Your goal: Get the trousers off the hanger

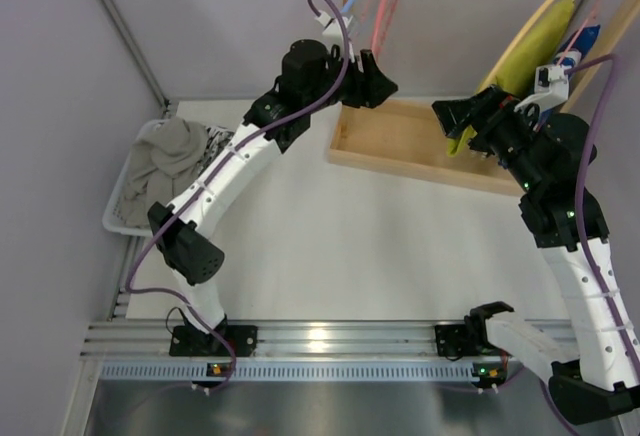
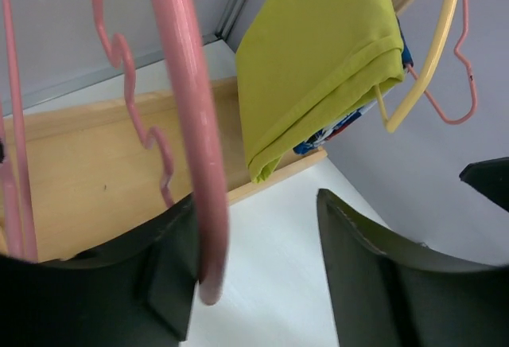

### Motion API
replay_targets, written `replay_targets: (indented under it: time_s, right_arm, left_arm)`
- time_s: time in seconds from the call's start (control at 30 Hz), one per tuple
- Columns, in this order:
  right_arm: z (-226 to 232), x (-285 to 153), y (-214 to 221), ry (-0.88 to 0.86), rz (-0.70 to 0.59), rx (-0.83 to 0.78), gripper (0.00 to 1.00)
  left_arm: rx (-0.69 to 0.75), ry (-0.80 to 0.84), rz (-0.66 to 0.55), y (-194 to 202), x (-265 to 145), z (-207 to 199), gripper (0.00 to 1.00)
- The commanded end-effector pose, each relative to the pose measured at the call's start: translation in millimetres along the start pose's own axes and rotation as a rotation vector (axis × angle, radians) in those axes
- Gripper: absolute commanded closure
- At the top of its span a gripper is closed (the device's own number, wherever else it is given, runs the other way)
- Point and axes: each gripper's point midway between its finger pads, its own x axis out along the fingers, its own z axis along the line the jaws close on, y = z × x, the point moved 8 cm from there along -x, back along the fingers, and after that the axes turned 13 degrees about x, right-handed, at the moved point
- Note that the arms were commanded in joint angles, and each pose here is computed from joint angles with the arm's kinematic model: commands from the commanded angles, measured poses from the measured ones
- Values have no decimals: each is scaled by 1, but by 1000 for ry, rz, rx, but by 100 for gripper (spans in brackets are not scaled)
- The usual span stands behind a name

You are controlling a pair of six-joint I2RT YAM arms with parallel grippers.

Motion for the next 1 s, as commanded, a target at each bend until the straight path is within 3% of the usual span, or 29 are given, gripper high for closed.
replay_targets:
  time_s: [0.0, 0.07, 0.17, 0.23, 0.27, 0.5, 0.73, 0.77, 0.9, 0.97]
  right_arm:
    - [10, -4, -12, -41, -39, -12, 0]
    - [10, -5, -12, -44, -42, -17, 1]
    - [9, -6, -12, -40, -43, -26, 1]
    - [8, -7, -11, -38, -41, -35, 1]
    - [8, -7, -11, -37, -43, -38, 1]
    - [2, -11, -8, -26, -37, -61, 1]
    - [-7, -16, 3, -26, 26, -146, 1]
    - [-9, -17, 5, -31, 46, -164, 1]
    - [-26, -25, 27, -16, 192, -257, 1]
    - [-30, -33, 35, -44, 223, -291, 1]
  left_arm:
    - [6, -5, -75, -29, -29, -11, 34]
    - [30, -13, -103, -38, -41, -14, 24]
    - [67, -41, -115, -40, -52, -13, 17]
    - [113, -58, -121, -41, -66, -13, 3]
    - [127, -66, -119, -40, -69, -13, 2]
    - [204, -69, -107, -30, -117, -13, 2]
    - [228, -19, 120, 25, -161, 28, 2]
    - [205, 14, 200, 39, -167, 33, 2]
    - [173, -177, 377, 75, -189, 72, 2]
    - [159, -271, 375, 79, -205, 80, 2]
